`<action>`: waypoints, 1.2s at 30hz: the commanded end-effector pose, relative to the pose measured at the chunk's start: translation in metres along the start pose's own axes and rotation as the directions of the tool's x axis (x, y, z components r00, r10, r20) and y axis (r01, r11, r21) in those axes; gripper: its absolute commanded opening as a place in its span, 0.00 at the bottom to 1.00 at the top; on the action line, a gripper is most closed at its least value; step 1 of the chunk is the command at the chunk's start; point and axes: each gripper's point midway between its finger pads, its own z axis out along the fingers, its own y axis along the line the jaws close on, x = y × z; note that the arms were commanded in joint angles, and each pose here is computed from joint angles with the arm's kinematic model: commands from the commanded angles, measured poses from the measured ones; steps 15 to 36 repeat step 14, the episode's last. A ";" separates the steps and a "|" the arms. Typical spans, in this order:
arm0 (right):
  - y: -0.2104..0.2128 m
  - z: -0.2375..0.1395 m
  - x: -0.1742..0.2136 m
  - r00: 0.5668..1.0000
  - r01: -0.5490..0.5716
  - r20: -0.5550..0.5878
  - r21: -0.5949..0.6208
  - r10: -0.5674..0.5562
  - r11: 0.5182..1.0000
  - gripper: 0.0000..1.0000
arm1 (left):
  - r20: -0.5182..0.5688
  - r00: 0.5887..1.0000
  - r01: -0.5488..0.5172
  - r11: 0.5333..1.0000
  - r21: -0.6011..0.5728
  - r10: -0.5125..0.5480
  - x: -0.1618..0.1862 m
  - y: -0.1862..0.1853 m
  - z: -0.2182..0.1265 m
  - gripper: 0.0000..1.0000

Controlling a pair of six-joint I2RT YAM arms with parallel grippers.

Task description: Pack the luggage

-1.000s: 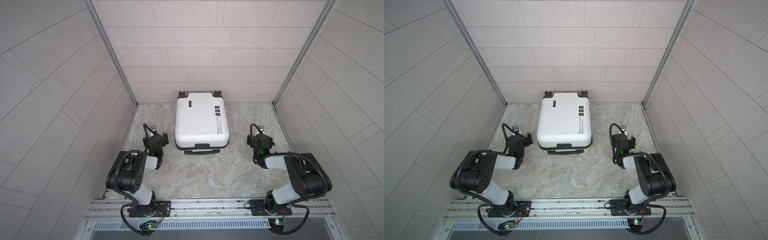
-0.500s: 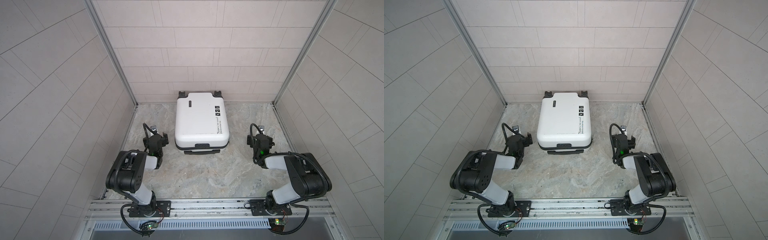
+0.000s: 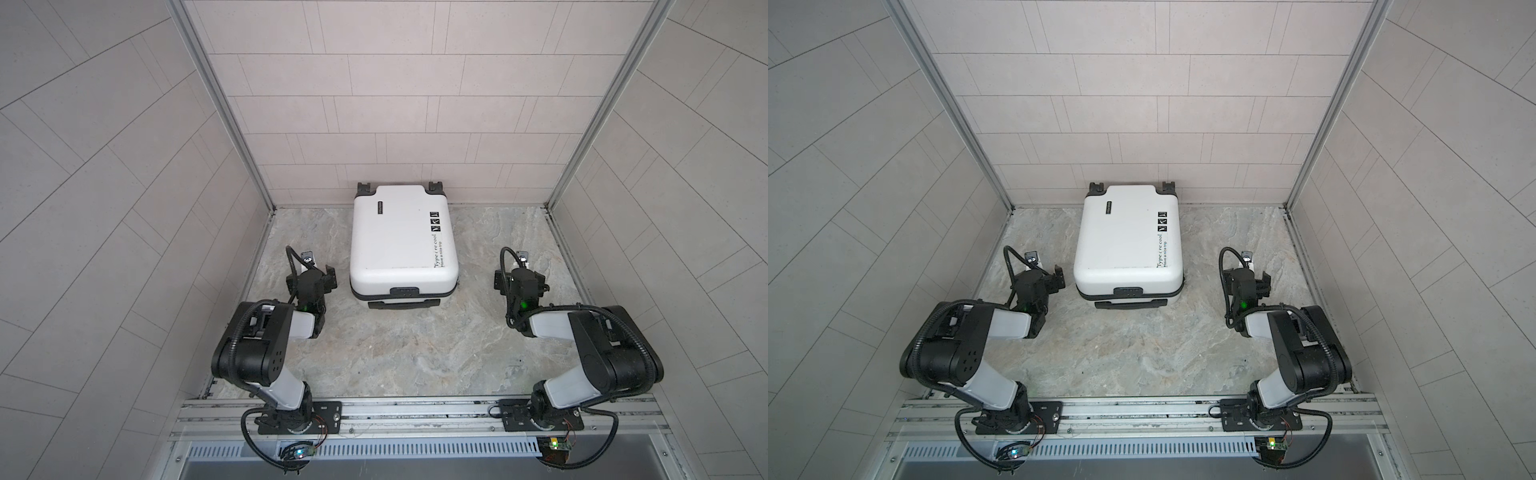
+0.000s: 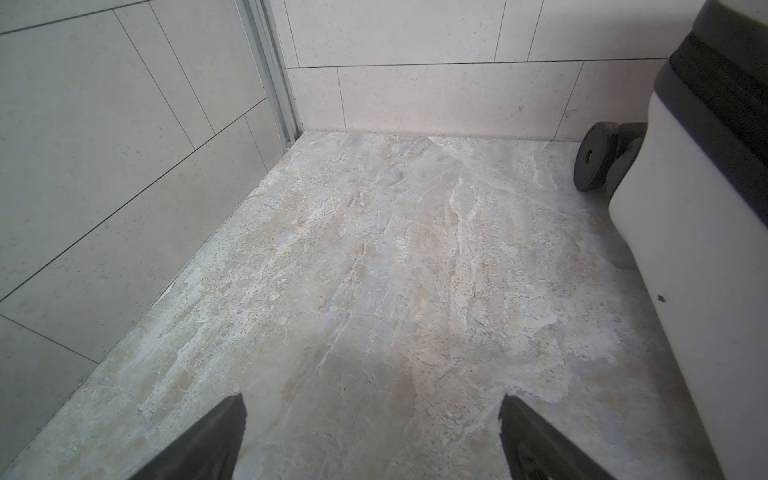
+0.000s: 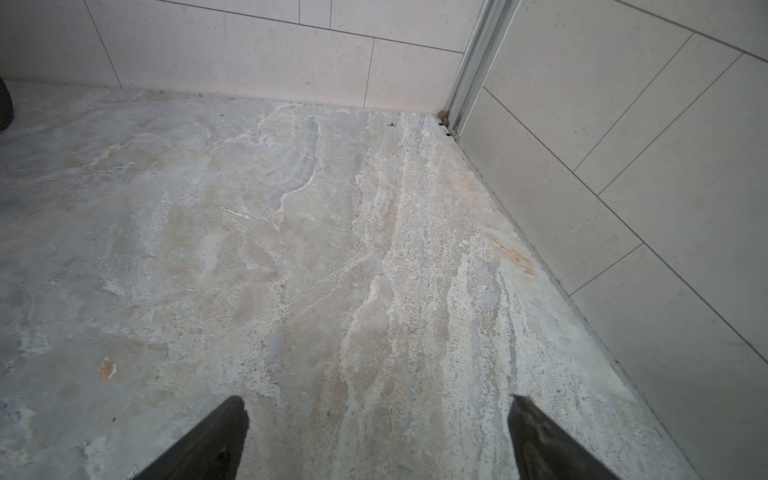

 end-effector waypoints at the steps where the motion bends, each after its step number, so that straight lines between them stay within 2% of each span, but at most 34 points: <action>1: -0.001 0.000 -0.003 1.000 0.007 0.006 0.002 -0.007 1.000 0.99 | 0.008 1.000 -0.012 1.000 -0.003 0.012 -0.003 0.001 0.001 1.00; 8: -0.001 0.000 -0.003 1.000 0.006 0.007 0.001 -0.006 1.000 1.00 | -0.029 0.999 -0.015 1.000 0.027 0.015 0.002 -0.002 0.008 1.00; 36: -0.001 0.000 -0.003 1.000 0.007 0.006 0.001 -0.007 1.000 0.99 | -0.011 1.000 -0.013 0.999 0.030 0.014 -0.001 -0.002 0.004 1.00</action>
